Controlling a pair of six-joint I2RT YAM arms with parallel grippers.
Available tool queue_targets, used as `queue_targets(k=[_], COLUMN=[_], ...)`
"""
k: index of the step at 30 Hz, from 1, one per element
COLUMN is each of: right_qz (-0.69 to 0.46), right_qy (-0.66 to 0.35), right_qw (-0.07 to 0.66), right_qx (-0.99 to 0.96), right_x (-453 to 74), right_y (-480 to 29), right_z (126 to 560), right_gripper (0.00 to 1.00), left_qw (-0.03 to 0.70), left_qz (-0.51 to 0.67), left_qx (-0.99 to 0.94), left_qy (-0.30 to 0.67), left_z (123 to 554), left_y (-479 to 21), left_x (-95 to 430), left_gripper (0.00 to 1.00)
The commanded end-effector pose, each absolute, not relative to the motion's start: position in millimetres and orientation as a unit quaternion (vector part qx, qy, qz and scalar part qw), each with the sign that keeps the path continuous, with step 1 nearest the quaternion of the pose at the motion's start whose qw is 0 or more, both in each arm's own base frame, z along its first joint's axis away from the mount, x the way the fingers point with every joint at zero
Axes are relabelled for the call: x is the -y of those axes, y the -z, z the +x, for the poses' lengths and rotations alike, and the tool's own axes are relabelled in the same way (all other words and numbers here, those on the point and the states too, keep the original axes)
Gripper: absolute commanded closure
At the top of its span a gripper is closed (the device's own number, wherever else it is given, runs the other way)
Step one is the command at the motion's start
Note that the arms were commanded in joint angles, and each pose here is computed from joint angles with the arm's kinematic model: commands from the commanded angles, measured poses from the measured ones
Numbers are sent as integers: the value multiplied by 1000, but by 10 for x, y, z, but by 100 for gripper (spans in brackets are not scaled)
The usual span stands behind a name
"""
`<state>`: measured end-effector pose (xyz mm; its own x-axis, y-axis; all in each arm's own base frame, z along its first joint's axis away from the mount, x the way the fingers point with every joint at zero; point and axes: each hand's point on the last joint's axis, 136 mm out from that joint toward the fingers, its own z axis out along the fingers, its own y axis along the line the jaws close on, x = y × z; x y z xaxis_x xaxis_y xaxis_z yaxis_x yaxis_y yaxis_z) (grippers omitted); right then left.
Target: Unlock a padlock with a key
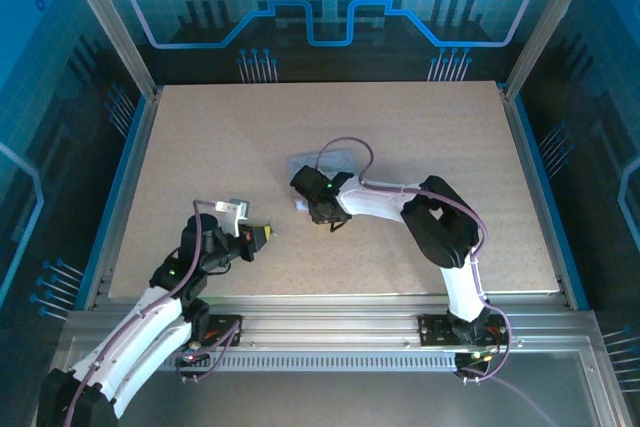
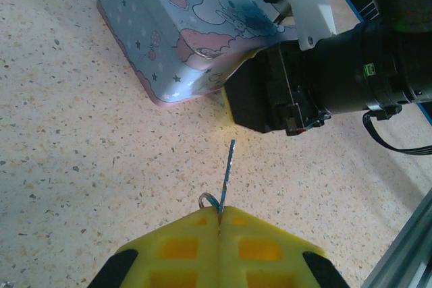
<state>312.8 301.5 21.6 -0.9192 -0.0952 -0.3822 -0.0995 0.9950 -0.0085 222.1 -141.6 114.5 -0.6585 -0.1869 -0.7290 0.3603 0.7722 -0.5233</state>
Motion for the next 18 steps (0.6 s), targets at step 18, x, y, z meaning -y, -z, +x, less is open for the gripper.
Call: queue_targets(k=[18], right_qz=[-14], right_qy=[-7], right_qw=[252], right_qx=[-968], right_x=[-2970], right_y=[-415], right_z=[3234], right_gripper=[54], left_qw=[415], left_qz=[52], left_qx=[-844], left_qy=[336], left_z=[2262], left_y=[-1238], left_x=[1464], left_gripper=[100])
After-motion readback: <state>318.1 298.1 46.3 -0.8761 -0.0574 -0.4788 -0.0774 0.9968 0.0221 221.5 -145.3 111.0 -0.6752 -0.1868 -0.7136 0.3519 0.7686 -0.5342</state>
